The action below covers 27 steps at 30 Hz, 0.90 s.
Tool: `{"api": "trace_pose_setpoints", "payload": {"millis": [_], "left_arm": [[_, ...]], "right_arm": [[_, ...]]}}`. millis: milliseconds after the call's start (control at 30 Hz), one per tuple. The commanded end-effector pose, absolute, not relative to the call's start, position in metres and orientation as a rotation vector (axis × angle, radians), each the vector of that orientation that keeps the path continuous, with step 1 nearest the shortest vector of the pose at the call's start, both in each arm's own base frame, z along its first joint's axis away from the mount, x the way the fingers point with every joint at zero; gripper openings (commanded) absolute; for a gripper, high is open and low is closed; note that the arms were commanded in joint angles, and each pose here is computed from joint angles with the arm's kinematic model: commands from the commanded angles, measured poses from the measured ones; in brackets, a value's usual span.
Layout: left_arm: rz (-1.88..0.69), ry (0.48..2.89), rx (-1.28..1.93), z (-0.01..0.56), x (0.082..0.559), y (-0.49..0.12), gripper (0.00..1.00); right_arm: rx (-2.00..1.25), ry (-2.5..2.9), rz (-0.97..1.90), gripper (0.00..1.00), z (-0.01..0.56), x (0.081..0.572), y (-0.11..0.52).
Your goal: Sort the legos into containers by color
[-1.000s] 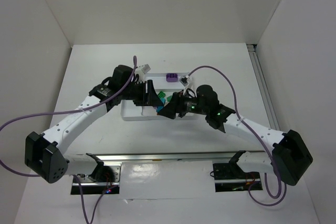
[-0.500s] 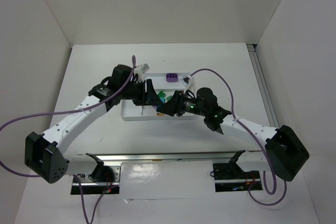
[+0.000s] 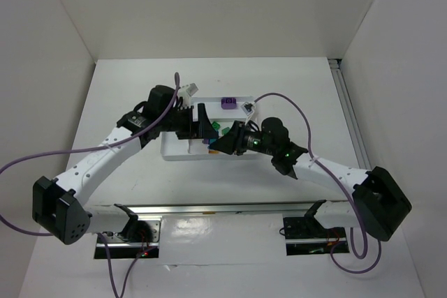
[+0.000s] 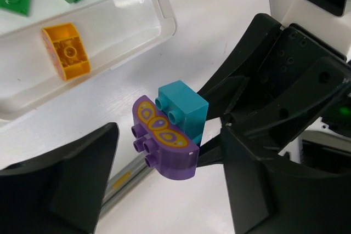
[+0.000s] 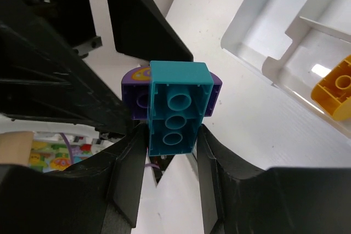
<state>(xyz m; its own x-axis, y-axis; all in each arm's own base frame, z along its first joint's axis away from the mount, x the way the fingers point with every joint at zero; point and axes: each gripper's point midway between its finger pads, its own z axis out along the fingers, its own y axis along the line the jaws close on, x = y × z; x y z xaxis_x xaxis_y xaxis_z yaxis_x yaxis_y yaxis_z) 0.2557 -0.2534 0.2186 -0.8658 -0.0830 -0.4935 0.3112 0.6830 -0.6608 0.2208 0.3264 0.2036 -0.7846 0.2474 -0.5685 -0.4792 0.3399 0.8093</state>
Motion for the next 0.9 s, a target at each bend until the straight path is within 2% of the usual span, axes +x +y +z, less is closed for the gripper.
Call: {"api": "trace_pose_setpoints", "payload": {"millis": [0, 267, 433, 600, 667, 767, 867], "left_arm": [[-1.048, 2.309, 0.189, 0.249, 0.265, -0.253, 0.9], [-1.005, 2.31, 0.183, 0.247, 0.267, -0.245, 0.89], [-0.903, 2.314, 0.166, 0.255, 0.27, -0.23, 0.77], [-0.744, 2.261, 0.316, 0.255, 0.274, -0.213, 0.71], [-0.733, 2.193, 0.405, 0.266, 0.271, -0.211, 0.71], [-0.726, 2.098, 0.515, 0.279, 0.262, -0.208, 0.81], [-0.732, 1.981, 0.663, 0.294, 0.25, -0.211, 0.86]], "right_arm": [[-0.229, 1.927, 1.44, 0.12, 0.219, 0.223, 0.322], [-0.262, 1.929, 1.392, 0.1, 0.226, 0.225, 0.32], [-0.271, 1.957, 1.25, 0.1, 0.223, 0.234, 0.309], [-0.348, 1.998, 1.205, 0.1, 0.23, 0.238, 0.31], [-0.379, 2.017, 1.258, 0.1, 0.234, 0.237, 0.308], [-0.462, 1.989, 1.502, 0.1, 0.248, 0.227, 0.303], [-0.523, 1.981, 1.716, 0.1, 0.255, 0.209, 0.291]]}}
